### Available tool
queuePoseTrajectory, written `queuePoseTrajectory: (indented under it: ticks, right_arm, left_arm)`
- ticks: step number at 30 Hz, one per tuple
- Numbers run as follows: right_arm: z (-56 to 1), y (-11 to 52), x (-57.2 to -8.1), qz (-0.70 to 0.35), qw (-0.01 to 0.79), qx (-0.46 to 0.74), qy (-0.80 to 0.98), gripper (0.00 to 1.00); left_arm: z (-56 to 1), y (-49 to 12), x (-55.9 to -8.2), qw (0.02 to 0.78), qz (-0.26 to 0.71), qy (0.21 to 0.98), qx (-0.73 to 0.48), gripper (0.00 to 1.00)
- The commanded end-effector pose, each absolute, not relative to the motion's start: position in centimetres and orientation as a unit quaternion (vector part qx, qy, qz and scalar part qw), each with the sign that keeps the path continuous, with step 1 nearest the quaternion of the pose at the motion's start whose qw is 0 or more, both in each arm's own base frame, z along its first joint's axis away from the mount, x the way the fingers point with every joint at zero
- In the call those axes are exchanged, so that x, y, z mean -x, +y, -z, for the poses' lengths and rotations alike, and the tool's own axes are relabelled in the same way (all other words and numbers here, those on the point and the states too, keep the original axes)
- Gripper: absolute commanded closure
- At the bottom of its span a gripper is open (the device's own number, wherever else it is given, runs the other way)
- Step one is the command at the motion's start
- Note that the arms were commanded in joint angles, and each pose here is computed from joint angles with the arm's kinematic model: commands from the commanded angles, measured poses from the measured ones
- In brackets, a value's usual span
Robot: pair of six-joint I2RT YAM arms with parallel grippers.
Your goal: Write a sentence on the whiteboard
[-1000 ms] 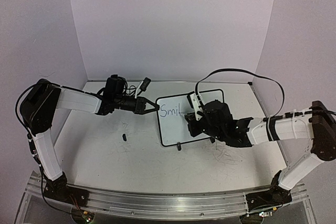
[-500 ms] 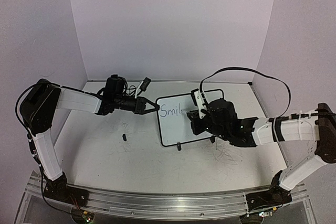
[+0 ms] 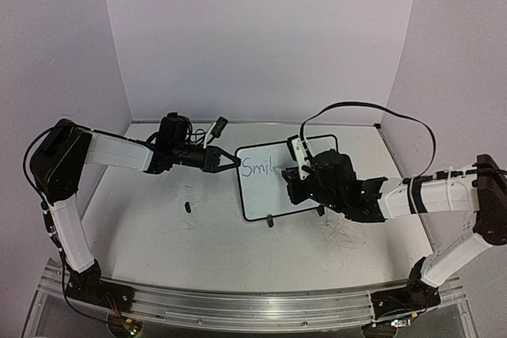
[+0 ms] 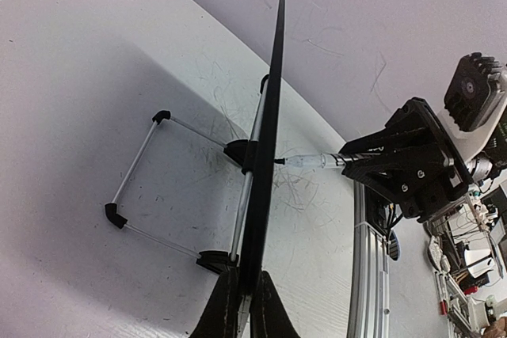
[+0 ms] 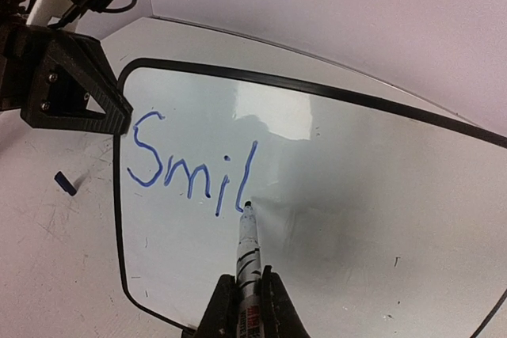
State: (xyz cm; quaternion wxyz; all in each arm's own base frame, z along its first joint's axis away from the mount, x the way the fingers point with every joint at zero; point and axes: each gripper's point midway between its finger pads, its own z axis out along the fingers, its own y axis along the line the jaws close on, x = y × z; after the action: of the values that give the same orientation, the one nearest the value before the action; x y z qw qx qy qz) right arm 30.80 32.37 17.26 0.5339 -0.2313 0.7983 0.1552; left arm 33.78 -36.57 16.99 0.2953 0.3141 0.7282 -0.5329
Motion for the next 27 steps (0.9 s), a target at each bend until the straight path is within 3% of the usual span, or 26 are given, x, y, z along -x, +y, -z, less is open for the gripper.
queuePoseTrajectory:
  ticks: [1,27]
  right_arm:
    - [-19.1,32.7,-32.1,-0.15,0.561,0.209,0.787,1.0]
    - [-19.8,31.2,-33.3,-0.131,0.578,0.175,0.786,1.0]
  left_arm:
    - [-18.5,-36.7,-33.3,0.297,0.545,0.714,-0.326,1.0]
    - [-18.6,-36.7,-33.3,0.297,0.545,0.713,-0.326,1.0]
